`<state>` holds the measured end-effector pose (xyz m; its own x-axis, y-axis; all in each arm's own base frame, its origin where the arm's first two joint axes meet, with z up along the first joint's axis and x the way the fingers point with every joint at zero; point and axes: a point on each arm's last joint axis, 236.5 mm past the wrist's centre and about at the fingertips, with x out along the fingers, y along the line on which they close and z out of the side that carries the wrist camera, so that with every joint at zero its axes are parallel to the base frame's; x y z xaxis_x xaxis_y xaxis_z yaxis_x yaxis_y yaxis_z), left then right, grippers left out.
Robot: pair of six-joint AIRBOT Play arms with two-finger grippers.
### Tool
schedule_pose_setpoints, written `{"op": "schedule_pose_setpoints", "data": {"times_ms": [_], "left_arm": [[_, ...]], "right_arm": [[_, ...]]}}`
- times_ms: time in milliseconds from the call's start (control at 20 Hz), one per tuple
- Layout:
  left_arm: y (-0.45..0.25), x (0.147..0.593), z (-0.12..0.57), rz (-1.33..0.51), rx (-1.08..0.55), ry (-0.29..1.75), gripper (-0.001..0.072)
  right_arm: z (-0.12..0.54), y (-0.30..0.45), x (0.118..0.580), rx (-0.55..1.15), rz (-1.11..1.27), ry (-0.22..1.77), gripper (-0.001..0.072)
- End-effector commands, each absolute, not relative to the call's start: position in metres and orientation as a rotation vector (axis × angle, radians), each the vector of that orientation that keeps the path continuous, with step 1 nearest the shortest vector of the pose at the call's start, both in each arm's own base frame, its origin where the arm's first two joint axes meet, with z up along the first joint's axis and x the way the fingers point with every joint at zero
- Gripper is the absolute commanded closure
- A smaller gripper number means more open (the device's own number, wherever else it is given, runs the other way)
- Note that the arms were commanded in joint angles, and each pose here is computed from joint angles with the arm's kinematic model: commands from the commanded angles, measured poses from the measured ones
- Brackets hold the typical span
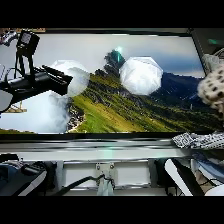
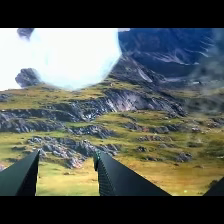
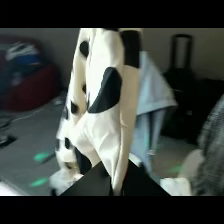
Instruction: Fold the clothes and pants, and hang the long-sleeved shirts on hangers.
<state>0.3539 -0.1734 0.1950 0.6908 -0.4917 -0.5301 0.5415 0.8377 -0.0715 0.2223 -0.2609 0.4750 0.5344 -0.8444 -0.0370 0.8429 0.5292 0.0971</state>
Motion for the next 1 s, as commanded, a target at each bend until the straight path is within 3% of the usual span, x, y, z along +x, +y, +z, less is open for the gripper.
{"op": "schedule_pose_setpoints", "data": {"times_ms": [0,950], "left_arm": [[-0.172,0.355,0.195,-0.572,0.093,0.564,0.0360],[-0.172,0.355,0.195,-0.572,0.093,0.563,0.0360]], "right_arm": [[0.476,-0.294,0.188,0.154,-1.141,-0.057,0.0695],[0.471,-0.353,0.185,0.128,-1.226,-0.103,0.0695]]}}
